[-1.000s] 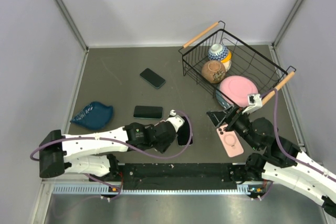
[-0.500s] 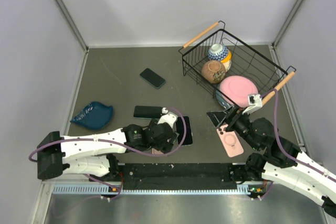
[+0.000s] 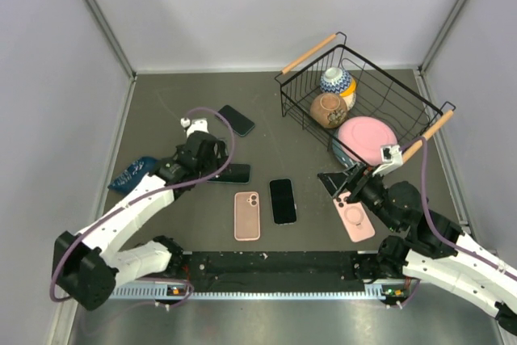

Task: Put the phone into the phone case

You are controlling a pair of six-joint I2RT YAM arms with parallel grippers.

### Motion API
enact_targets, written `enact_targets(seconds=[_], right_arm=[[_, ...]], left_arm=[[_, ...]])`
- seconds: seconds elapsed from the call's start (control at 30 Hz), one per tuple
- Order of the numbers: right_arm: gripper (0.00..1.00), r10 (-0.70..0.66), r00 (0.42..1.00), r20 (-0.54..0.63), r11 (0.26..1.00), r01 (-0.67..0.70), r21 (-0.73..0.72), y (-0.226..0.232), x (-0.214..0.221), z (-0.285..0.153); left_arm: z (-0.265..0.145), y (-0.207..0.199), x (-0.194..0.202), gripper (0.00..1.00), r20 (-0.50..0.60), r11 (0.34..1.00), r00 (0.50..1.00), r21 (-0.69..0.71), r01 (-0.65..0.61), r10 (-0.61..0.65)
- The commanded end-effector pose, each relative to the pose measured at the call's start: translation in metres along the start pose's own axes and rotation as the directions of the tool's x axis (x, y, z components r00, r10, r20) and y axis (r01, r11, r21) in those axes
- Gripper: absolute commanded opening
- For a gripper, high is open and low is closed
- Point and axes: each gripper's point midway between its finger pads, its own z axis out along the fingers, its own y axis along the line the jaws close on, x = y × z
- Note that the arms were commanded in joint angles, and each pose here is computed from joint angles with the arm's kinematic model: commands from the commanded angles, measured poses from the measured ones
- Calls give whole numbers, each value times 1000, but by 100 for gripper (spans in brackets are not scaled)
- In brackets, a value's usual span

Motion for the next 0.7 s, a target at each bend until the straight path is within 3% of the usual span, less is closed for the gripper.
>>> enact_targets(seconds=[0.0, 0.1, 0.2, 0.27, 0.3, 0.37, 0.4, 0.5, 0.67], right_arm=[[84, -1, 1000, 11, 999, 1, -32, 7, -5, -2], [84, -4, 1000, 16, 999, 5, -35, 7, -6, -3], [84, -4, 1000, 19, 999, 5, -54, 11, -8, -6], [85, -13, 1000, 27, 998, 15, -59, 11, -10, -7], [85, -22, 999, 28, 998, 24, -64, 11, -11, -8], [86, -38, 999, 35, 997, 40, -66, 11, -13, -10], [87, -45, 999, 31, 997, 47, -68, 11, -13, -11], [88, -62, 998, 19, 995, 63, -74, 14, -14, -14], [92, -59, 998, 19, 995, 61, -85, 17, -18, -19]], left_arm=[[6, -12, -49, 93, 53, 989, 990, 54, -136, 133], [17, -8, -52, 93, 28, 929, 930, 47, -367, 366], [24, -13, -37, 95, 52, 736, 751, 169, -656, 658], [28, -12, -39, 97, 73, 671, 688, 167, -722, 722], [33, -10, -39, 98, 70, 603, 620, 170, -779, 781], [41, -6, -37, 99, 49, 542, 557, 174, -822, 829], [49, -4, -34, 99, 31, 474, 487, 187, -861, 873], [62, -2, -17, 99, 13, 353, 369, 270, -896, 929], [71, -15, 6, 99, 86, 226, 284, 410, -884, 955]])
